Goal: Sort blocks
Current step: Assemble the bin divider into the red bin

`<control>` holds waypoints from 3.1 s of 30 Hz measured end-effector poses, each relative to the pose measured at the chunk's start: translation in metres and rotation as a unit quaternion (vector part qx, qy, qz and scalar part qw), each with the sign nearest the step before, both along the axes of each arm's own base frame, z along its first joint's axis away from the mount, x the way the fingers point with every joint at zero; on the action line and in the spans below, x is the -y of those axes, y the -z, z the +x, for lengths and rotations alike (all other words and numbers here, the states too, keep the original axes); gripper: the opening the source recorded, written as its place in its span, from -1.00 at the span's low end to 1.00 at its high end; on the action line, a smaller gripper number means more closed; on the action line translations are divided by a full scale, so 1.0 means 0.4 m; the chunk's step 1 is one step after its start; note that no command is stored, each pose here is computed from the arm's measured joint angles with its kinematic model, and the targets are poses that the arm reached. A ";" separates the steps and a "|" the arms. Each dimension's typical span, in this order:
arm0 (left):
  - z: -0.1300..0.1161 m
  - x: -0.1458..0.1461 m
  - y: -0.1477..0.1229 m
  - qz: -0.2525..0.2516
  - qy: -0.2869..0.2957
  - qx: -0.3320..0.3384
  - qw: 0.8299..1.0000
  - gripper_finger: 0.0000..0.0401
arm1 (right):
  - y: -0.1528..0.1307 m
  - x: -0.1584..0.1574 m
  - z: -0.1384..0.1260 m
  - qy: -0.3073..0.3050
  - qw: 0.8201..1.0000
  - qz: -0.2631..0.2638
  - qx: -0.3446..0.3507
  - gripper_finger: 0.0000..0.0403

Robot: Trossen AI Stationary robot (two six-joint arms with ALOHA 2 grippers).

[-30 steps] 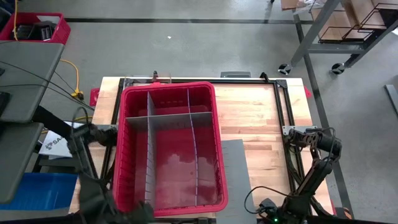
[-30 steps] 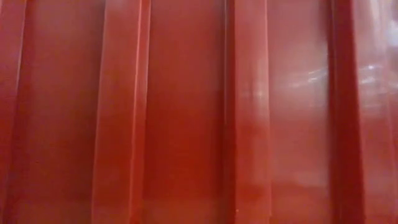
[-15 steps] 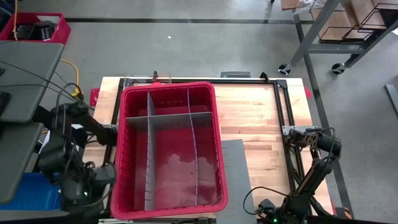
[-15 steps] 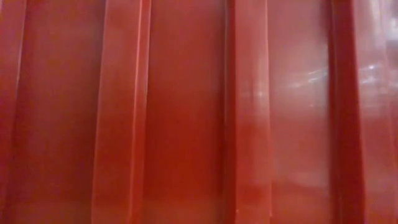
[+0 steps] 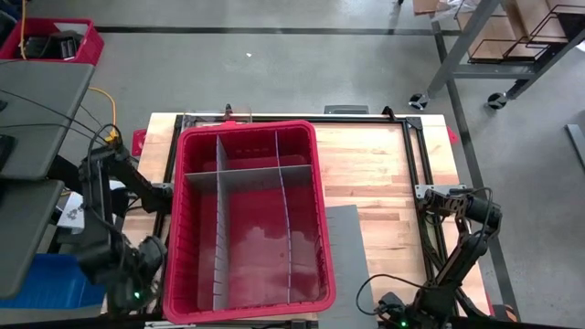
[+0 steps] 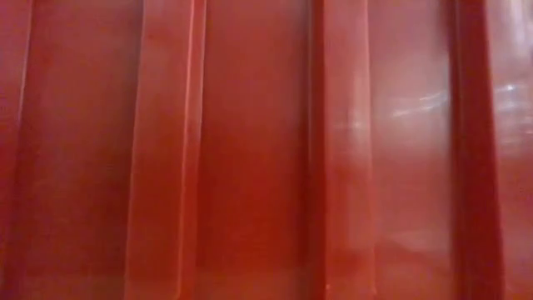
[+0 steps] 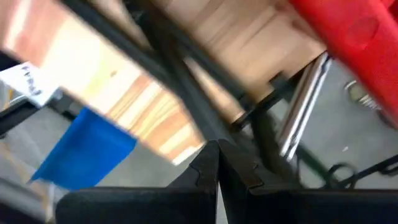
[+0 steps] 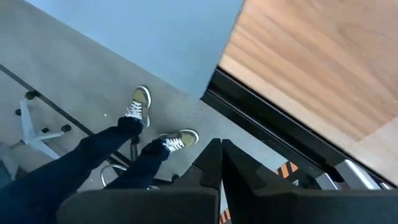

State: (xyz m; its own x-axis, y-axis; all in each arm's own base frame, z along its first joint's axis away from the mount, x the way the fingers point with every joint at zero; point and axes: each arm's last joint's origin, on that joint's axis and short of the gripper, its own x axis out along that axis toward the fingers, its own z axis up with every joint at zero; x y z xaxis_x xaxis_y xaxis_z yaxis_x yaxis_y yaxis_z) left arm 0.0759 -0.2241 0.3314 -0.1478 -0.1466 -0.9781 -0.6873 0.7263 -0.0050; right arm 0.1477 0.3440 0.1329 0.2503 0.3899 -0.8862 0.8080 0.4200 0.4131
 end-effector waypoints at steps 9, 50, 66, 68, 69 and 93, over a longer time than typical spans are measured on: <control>0.032 0.038 0.082 -0.024 -0.010 0.120 0.992 -1.00 | -0.030 0.002 -0.001 0.005 0.999 -0.002 0.044 -1.00; 0.084 0.078 0.130 -0.017 0.027 0.180 0.983 -1.00 | 0.004 0.096 0.071 0.079 0.984 -0.155 0.027 -1.00; 0.094 0.099 0.150 -0.013 0.029 0.188 0.982 -1.00 | -0.061 0.038 0.055 0.097 0.971 -0.094 0.196 -1.00; 0.104 0.105 0.154 -0.015 0.024 0.204 0.979 -1.00 | -0.062 0.023 0.031 0.077 0.978 -0.078 0.176 -1.00; 0.111 0.110 0.157 -0.016 0.022 0.210 0.977 -1.00 | -0.061 0.018 0.018 0.072 0.980 -0.074 0.170 -1.00; 0.323 0.054 0.230 0.096 -0.096 0.318 0.938 -1.00 | -0.055 0.065 0.068 0.102 0.979 -0.109 0.136 -1.00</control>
